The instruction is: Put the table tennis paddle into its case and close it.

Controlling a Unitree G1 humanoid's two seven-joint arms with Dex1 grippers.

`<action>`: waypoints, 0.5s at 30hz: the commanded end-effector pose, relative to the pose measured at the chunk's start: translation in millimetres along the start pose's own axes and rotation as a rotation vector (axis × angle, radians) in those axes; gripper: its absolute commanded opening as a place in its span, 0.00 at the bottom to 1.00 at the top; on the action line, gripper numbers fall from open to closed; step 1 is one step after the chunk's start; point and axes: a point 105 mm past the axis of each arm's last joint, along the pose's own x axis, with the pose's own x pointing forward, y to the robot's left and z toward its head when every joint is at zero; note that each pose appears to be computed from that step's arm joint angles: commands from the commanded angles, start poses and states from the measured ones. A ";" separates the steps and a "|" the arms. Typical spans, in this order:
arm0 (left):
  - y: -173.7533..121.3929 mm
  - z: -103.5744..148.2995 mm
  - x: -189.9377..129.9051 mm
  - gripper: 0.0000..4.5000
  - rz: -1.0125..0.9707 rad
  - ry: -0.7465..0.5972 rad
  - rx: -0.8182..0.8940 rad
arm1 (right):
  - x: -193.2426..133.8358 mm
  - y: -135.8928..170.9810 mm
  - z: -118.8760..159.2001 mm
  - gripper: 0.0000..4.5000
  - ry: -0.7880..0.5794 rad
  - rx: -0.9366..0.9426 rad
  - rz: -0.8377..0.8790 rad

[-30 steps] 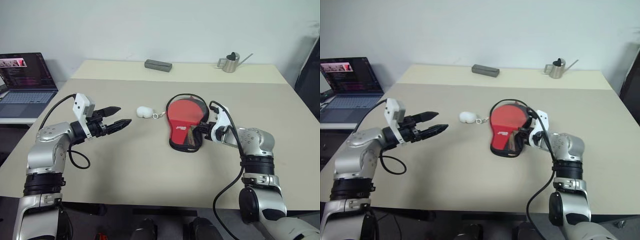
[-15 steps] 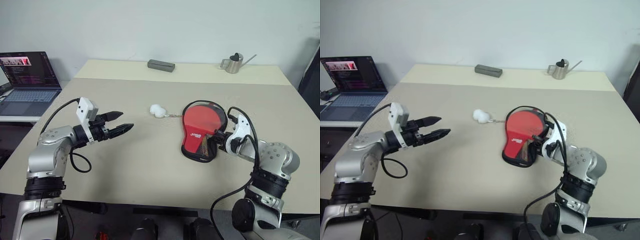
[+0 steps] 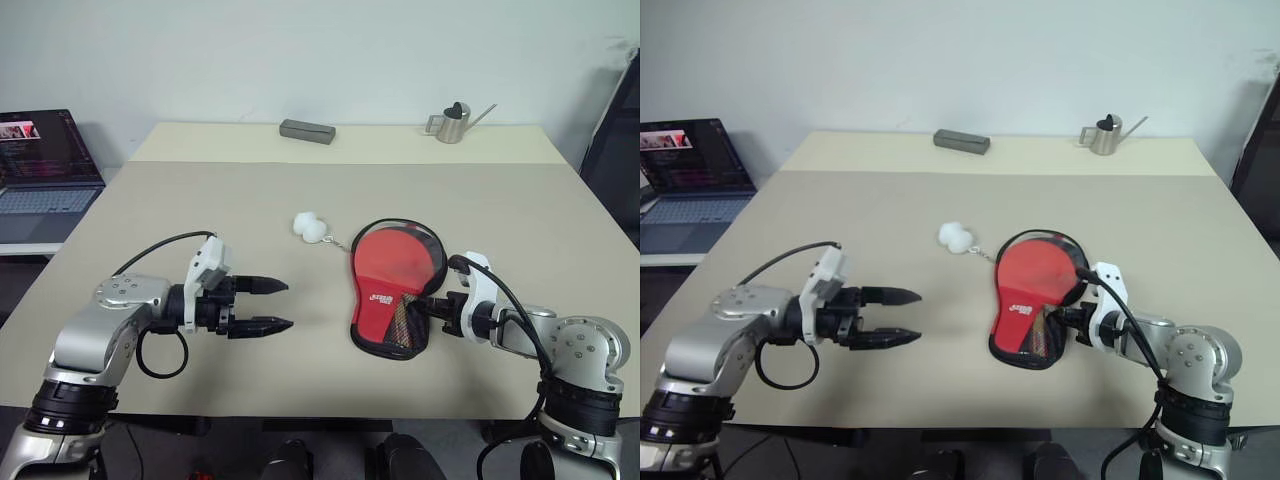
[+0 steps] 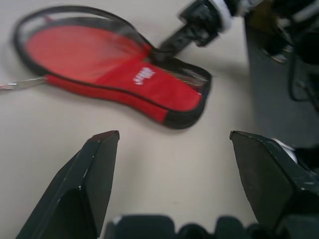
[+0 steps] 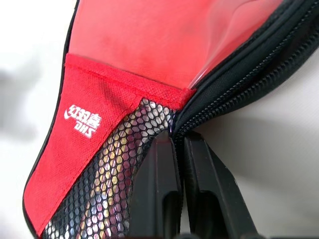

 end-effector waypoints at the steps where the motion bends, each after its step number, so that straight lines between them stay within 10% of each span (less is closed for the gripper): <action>1: -15.6 2.2 4.3 0.87 -0.085 0.022 0.023 | -0.5 25.2 -18.7 0.01 0.103 -0.074 0.142; 15: -35.6 -3.0 3.0 0.87 -0.182 0.079 0.015 | -18.1 39.3 -41.7 0.01 0.196 -0.148 0.251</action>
